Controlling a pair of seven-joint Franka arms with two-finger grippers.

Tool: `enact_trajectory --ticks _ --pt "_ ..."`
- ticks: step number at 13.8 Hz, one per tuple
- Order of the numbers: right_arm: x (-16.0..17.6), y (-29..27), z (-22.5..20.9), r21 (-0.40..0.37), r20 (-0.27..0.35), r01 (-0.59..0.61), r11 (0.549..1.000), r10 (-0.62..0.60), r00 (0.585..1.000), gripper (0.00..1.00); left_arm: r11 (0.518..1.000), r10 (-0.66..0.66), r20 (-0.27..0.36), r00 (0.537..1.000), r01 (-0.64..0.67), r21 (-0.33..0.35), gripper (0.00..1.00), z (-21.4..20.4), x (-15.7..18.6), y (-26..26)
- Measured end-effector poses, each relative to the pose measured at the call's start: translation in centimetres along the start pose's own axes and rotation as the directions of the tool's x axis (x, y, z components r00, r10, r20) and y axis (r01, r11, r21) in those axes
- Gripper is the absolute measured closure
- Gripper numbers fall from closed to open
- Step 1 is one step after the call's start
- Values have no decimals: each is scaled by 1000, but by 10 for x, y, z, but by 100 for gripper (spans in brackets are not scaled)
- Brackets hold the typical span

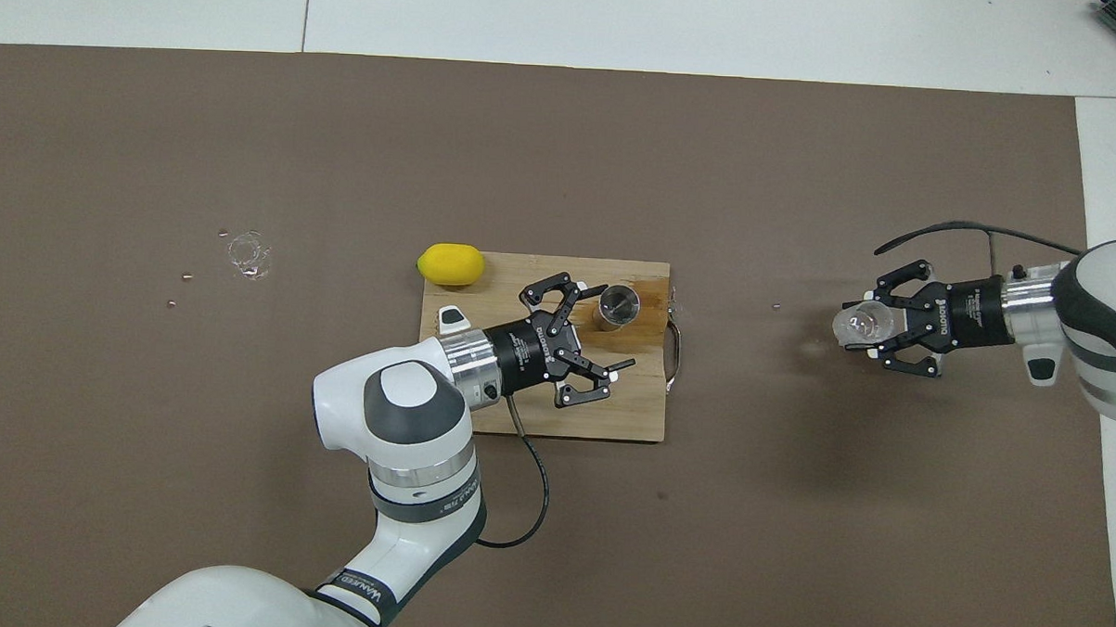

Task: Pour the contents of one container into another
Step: 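Lift the glass toward the board while the left gripper releases the cup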

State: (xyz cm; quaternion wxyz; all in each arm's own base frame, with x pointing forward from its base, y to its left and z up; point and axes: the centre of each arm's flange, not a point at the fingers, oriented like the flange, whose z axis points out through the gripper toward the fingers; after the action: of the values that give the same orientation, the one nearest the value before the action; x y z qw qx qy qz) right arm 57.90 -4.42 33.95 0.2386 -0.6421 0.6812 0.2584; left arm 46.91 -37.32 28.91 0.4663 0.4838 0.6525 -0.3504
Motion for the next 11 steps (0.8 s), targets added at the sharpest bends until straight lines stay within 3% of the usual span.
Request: enact_trajectory --ticks 5,11 --pt "-67 -9 4 57 -54 -76 995 79 995 49 1000 -2 -2 1000 2 -14 0 -5 1 7" --pt "-160 -21 28 109 -169 -136 985 153 974 49 1000 -5 -5 1000 4 -17 0 -6 4 8"
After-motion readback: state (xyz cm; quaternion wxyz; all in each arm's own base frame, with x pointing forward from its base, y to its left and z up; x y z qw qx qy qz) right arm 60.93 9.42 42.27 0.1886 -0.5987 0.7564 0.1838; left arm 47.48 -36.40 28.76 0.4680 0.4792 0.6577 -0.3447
